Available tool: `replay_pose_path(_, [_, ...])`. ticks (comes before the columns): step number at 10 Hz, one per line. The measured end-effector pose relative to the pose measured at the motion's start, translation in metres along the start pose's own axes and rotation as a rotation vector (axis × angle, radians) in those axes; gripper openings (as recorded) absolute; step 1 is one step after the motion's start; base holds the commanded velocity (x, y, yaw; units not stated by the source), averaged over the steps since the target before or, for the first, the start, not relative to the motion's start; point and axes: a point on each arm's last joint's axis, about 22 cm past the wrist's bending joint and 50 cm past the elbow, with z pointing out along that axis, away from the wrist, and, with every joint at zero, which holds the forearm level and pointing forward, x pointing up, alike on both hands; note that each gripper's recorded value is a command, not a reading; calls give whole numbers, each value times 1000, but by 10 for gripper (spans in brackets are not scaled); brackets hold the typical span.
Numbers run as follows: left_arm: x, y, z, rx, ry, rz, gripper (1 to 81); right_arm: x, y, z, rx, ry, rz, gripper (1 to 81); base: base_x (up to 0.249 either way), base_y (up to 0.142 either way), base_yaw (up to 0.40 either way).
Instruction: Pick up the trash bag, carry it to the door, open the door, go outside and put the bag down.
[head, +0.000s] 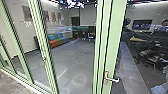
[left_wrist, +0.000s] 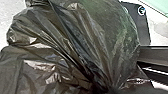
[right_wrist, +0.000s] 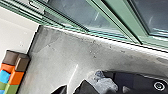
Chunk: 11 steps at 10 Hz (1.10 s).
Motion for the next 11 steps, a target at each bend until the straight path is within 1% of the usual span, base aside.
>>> replay_pose_path(4, [0,0,0,0,0,0,10,42,-3,-22,-17,14,-18,811,0,0,0])
replay_pose_path(7, [0,0,0,0,0,0,10,74,-15,-35,-15,17,-40,811,0,0,0])
replay_pose_path(8, [1,1,0,-1,0,0,10,84,-18,-39,-24,13,-40,811,0,0,0])
replay_pose_path(9, [0,0,0,0,0,0,10,93,-18,-43,-43,6,-40,811,0,0,0])
replay_pose_path(11, [0,0,0,0,1,-1,10,109,-15,-47,-108,-5,8,811,0,0,0])
